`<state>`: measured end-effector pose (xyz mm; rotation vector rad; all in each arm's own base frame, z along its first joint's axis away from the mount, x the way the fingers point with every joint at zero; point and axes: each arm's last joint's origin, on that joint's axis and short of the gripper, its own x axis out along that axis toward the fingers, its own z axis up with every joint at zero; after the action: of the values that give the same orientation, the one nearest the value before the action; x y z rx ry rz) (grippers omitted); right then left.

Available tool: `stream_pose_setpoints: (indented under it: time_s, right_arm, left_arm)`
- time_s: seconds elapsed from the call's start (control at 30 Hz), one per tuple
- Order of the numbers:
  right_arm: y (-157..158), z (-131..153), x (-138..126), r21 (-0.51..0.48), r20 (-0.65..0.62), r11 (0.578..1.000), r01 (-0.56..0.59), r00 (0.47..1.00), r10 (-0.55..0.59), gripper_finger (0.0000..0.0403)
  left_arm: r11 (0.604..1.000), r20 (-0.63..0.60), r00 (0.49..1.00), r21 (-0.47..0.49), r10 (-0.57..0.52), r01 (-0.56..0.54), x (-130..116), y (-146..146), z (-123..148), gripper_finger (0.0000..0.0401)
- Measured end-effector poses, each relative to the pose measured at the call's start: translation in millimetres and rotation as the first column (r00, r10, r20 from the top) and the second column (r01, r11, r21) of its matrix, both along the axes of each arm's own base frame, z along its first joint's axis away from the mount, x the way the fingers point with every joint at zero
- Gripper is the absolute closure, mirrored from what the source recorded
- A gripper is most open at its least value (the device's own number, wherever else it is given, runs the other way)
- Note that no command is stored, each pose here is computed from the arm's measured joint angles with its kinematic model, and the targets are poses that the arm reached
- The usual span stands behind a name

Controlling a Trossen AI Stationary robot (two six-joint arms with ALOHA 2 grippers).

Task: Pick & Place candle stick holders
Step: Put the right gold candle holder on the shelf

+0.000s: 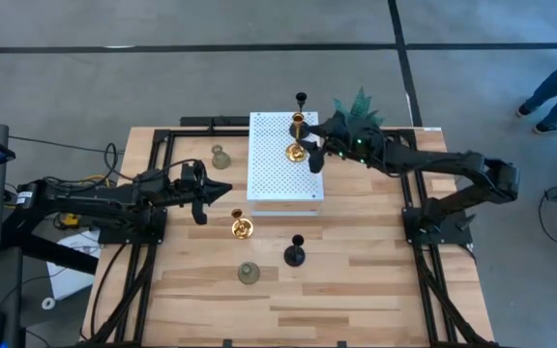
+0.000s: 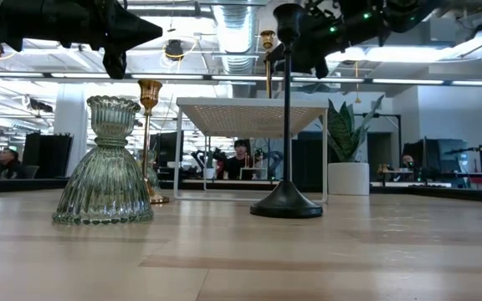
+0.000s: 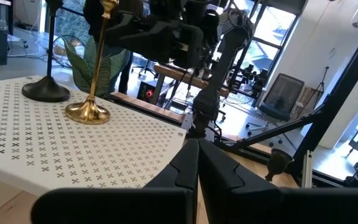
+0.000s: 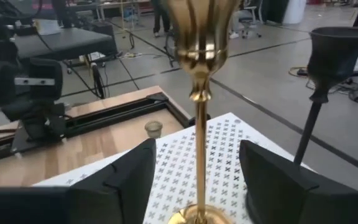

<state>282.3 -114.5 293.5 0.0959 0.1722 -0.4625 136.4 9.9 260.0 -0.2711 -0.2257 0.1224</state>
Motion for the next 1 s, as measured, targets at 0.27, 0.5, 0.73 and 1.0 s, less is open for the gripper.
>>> stream_pose_setpoints:
  time_s: [0.27, 0.5, 0.73, 1.0]
  right_arm:
    - [-2, 8, 4, -0.045, 0.003, 0.999, -0.011, 1.000, 0.011, 0.0231]
    - [-2, 10, 5, -0.052, 0.027, 0.998, -0.032, 0.999, 0.034, 0.0260]
    - [-2, 10, 5, -0.051, 0.027, 0.998, -0.034, 0.999, 0.035, 0.0270]
    - [-7, -6, 14, -0.002, -0.007, 1.000, -0.024, 1.000, 0.024, 0.0247]
  left_arm:
    - [1.000, 0.000, 1.000, 0.000, 0.000, 0.000, 0, 0, 0, 0.0391]
    - [1.000, 0.000, 1.000, 0.000, 0.000, 0.000, 0, 0, 0, 0.0391]
    - [1.000, 0.000, 1.000, 0.000, 0.000, 0.000, 0, 0, 0, 0.0391]
    - [1.000, 0.000, 1.000, 0.000, 0.000, 0.000, 0, 0, 0, 0.0391]
